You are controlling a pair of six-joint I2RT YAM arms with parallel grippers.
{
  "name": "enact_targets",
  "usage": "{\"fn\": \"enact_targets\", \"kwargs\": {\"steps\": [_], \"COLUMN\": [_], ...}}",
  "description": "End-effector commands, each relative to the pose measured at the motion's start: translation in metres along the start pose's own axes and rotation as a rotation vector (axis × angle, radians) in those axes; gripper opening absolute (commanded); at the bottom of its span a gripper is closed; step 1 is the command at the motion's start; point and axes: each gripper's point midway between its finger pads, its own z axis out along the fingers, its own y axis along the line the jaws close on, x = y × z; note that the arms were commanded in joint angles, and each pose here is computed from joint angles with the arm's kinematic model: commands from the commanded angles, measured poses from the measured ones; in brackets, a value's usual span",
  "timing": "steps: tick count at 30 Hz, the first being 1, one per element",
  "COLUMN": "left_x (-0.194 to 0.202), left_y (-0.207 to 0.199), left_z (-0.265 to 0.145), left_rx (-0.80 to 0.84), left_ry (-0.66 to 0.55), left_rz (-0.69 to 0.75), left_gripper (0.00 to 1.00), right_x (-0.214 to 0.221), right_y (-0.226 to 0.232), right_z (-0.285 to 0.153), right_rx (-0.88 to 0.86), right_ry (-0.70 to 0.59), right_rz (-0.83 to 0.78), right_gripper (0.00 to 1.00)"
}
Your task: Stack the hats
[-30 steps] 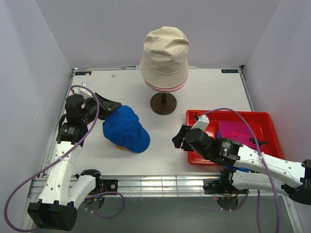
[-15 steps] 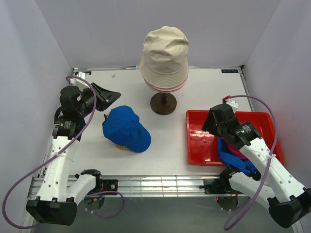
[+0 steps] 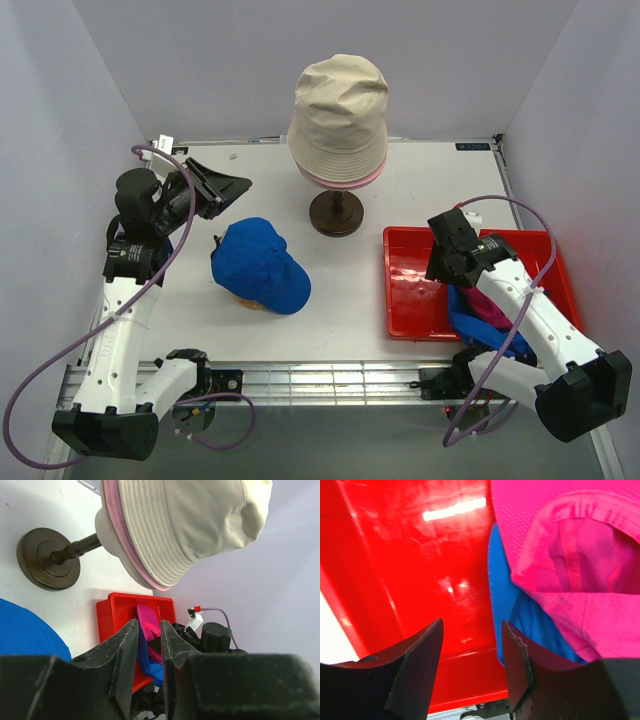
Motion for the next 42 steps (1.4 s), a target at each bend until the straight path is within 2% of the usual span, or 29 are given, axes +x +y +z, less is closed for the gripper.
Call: {"fn": "enact_targets", "kwargs": {"steps": [1, 9, 16, 18, 21, 22, 24, 25, 26, 33, 42], "left_x": [-0.003, 0.007, 0.009, 0.009, 0.007, 0.007, 0.007, 0.007, 0.006, 0.007, 0.005], "left_y": [-0.028, -0.026, -0.024, -0.026, -0.028, -0.027, -0.028, -0.028, -0.03, -0.036, -0.039], "left_z": [-0.01, -0.01, -0.011, -0.011, -0.011, -0.011, -0.011, -0.01, -0.011, -0.013, -0.013], "left_rx": [0.082, 0.114, 0.117, 0.12, 0.123, 0.121, 0.124, 0.122, 0.129, 0.147, 0.153], "left_ry": [-0.002, 0.029, 0.029, 0.029, 0.026, 0.025, 0.025, 0.028, 0.026, 0.033, 0.034], "left_rz": [0.035, 0.016, 0.012, 0.015, 0.017, 0.018, 0.018, 0.013, 0.016, 0.005, 0.004], "left_gripper": [0.35, 0.36, 0.36, 0.36, 0.36, 0.36, 0.36, 0.36, 0.36, 0.36, 0.36], "right_x": [0.005, 0.022, 0.027, 0.028, 0.024, 0.02, 0.015, 0.011, 0.002, -0.053, -0.096], "right_y": [-0.019, -0.031, -0.031, -0.031, -0.026, -0.024, -0.022, -0.021, -0.014, 0.007, 0.023], "right_z": [0.004, 0.028, 0.044, 0.047, 0.05, 0.049, 0.046, 0.044, 0.038, -0.014, -0.073], "right_rx": [0.093, 0.199, 0.186, 0.187, 0.156, 0.145, 0.127, 0.116, 0.084, -0.069, -0.247], "right_ry": [0.013, 0.101, 0.139, 0.149, 0.139, 0.137, 0.128, 0.12, 0.098, -0.037, -0.162], "right_rz": [-0.026, -0.092, -0.097, -0.104, -0.094, -0.092, -0.085, -0.082, -0.068, -0.001, 0.105], "right_gripper": [0.56, 0.56, 0.51, 0.47, 0.34, 0.25, 0.16, 0.09, 0.08, 0.08, 0.08]}}
